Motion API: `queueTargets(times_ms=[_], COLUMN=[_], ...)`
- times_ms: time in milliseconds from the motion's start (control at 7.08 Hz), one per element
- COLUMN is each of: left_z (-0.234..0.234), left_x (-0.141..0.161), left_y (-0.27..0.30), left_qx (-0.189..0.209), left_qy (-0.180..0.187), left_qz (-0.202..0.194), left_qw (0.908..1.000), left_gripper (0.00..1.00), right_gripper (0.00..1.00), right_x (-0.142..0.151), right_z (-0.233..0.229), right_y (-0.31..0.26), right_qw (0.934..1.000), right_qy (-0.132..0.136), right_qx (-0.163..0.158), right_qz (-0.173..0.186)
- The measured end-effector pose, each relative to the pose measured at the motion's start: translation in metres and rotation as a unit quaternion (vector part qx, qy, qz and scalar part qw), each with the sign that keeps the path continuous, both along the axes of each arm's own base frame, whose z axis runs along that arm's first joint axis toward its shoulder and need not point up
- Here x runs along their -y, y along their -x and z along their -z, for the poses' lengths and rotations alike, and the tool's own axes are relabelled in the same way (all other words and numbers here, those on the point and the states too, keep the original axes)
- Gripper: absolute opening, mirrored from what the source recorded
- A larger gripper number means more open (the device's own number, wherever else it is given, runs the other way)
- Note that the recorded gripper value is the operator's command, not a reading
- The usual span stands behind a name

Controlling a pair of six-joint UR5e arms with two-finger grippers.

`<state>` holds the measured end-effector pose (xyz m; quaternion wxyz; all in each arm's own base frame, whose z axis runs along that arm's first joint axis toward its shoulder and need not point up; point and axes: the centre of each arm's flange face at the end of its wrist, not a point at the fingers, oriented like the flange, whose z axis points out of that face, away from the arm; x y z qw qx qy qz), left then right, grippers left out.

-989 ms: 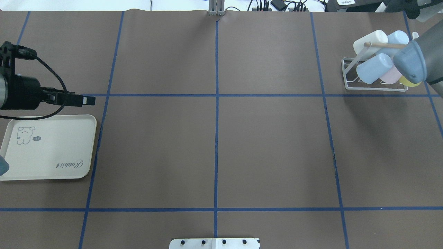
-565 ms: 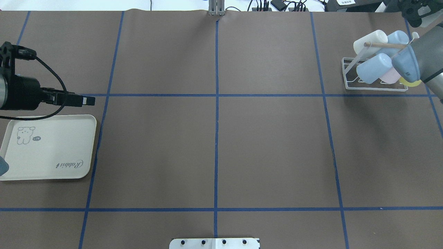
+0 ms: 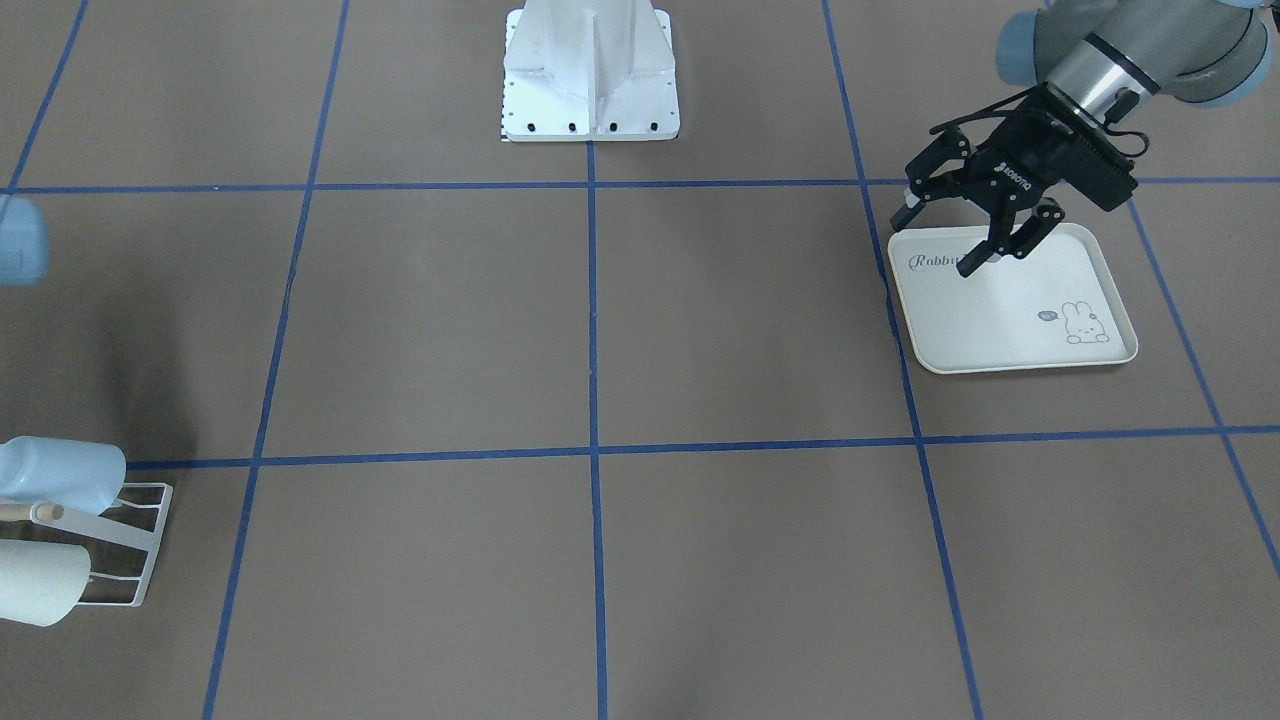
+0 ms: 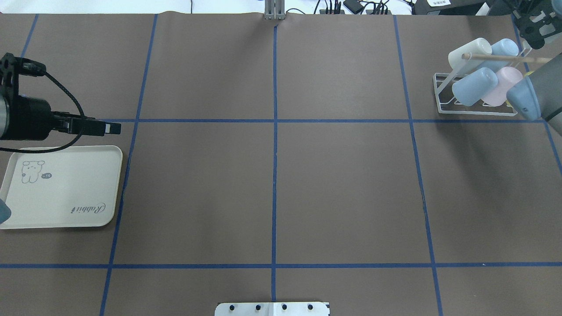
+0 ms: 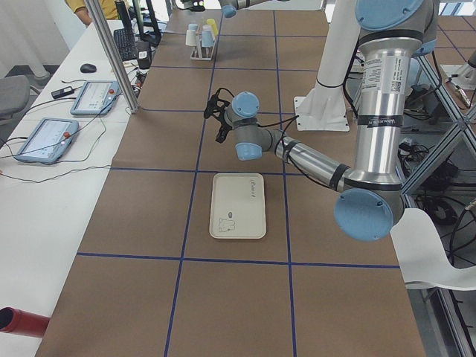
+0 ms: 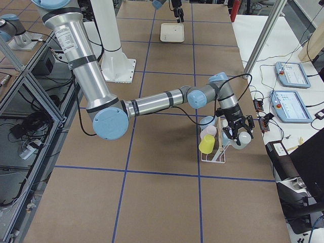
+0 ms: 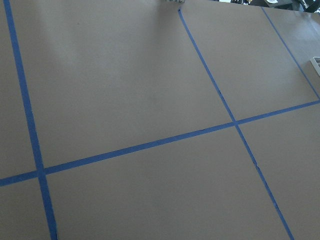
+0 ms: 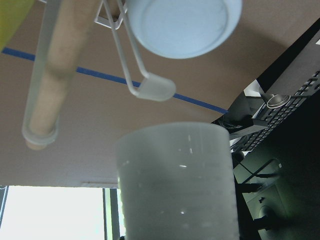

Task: Transfer IKEA cup to right arm and place on rack

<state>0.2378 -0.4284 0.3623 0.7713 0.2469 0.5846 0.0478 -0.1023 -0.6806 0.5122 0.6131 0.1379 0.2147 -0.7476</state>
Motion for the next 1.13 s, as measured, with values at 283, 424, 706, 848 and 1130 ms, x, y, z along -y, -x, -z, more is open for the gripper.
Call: queueTargets(times_ms=[283,424,706,848,1130], left_z=[0.001,0.001,0.001,0.002,0.003], left_x=[0.000,0.000,-0.001,-0.001,-0.005], left_y=[0.000,0.001,0.001,0.001,0.004], left_qx=[-0.001,-0.001,-0.002,-0.002,-0.003], left_qy=[0.000,0.000,-0.001,-0.001,-0.002], left_qz=[0.000,0.000,-0.001,-0.001,-0.001], left_qw=[1.0000,1.0000,1.0000,1.0000,1.0000], left_gripper=[1.00,1.00,1.00,1.00,1.00], right_gripper=[0.00,0.00,0.00,0.00,0.00], right_x=[-0.005,-0.007,-0.012,-0.013,-0.016], right_z=[-0.004,-0.008,-0.015,-0.015,-0.019], right_y=[0.018,0.024,0.036,0.041,0.050], right_qw=[0.9998,0.9996,0.9987,0.9983,0.9972], right_qy=[-0.008,-0.009,-0.013,-0.015,-0.019], right_qx=[-0.016,-0.027,-0.049,-0.055,-0.071], right_qz=[0.005,0.006,0.009,0.010,0.012])
